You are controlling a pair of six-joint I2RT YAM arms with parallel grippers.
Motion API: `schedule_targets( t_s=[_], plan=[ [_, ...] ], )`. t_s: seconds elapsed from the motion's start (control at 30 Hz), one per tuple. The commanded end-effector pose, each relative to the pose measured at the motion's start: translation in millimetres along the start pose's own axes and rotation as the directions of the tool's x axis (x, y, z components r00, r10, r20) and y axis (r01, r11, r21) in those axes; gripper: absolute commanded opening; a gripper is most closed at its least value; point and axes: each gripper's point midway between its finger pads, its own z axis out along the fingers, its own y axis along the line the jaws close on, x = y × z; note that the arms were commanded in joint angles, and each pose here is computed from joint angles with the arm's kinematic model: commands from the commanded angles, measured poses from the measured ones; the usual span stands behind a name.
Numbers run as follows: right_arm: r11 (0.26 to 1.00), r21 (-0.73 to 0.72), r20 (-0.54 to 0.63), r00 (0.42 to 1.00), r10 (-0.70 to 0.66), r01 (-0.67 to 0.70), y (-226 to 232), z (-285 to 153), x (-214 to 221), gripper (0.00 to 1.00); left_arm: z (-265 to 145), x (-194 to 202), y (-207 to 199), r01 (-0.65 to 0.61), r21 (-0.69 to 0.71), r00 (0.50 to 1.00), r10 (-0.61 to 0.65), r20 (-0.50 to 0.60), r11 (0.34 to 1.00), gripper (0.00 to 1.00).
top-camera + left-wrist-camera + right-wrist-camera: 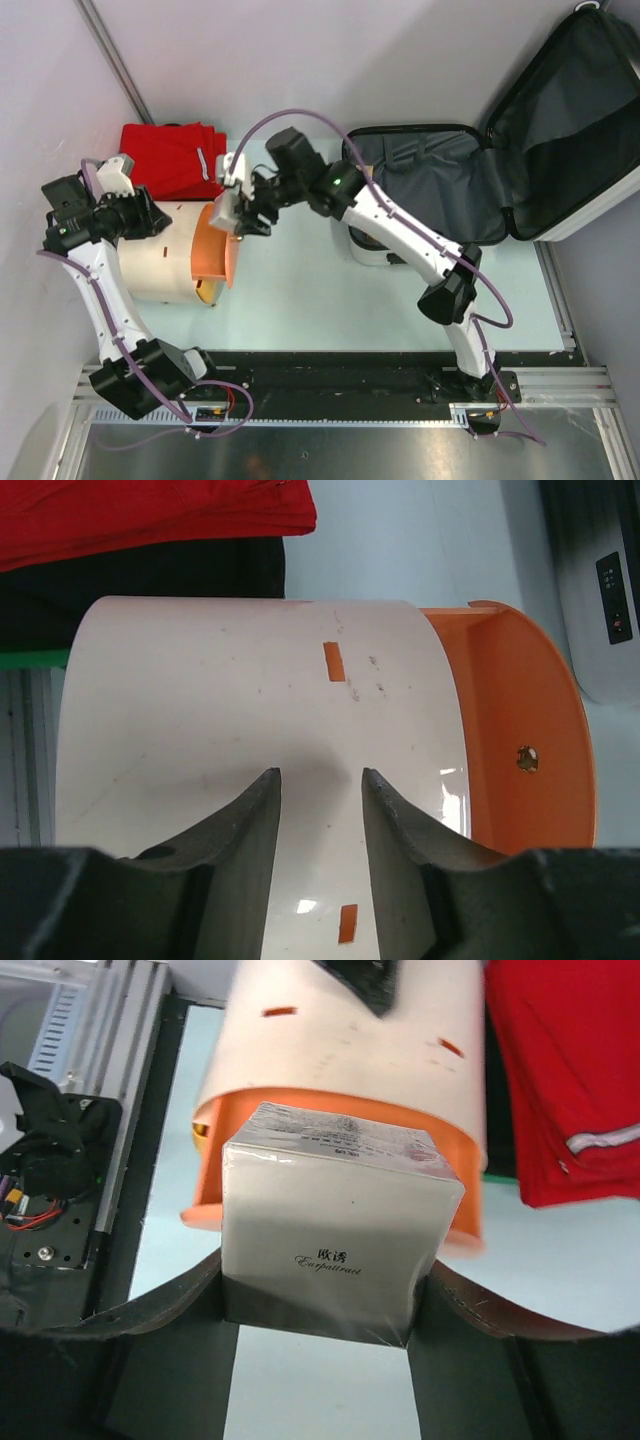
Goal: Open, take out, and arrange the luggage
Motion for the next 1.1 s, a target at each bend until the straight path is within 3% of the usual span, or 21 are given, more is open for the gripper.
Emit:
schedule_targets(
  t_s=[0.0, 0.23, 0.63, 0.8, 1.07],
  plan=[
    [0.994, -0.015, 0.095, 0.990, -0.102, 0.104, 10, 21, -28, 0.29, 2, 50, -9, 0.107, 0.012, 0.981, -0.103, -0.165, 0.994, 0.44],
    [0.990, -0.016, 0.142, 0.981, -0.134, 0.138, 20, 49, -36, 0.29, 2, 55, -11, 0.106, 0.020, 0.981, -0.101, -0.164, 0.994, 0.45],
    [0.990, -0.011, 0.081, 0.987, -0.137, 0.138, 16, 80, -7, 0.35, 2, 59, -13, 0.097, 0.024, 0.983, -0.092, -0.160, 0.995, 0.44],
    [0.992, 0.017, 0.081, 0.989, -0.122, 0.121, 12, 75, -13, 0.62, 4, 60, -12, 0.098, 0.025, 0.982, -0.093, -0.162, 0.995, 0.44],
    [0.991, 0.044, 0.102, 0.986, -0.130, 0.126, 7, 62, -26, 0.69, 7, 56, -8, 0.095, 0.026, 0.982, -0.089, -0.165, 0.995, 0.45]
  ],
)
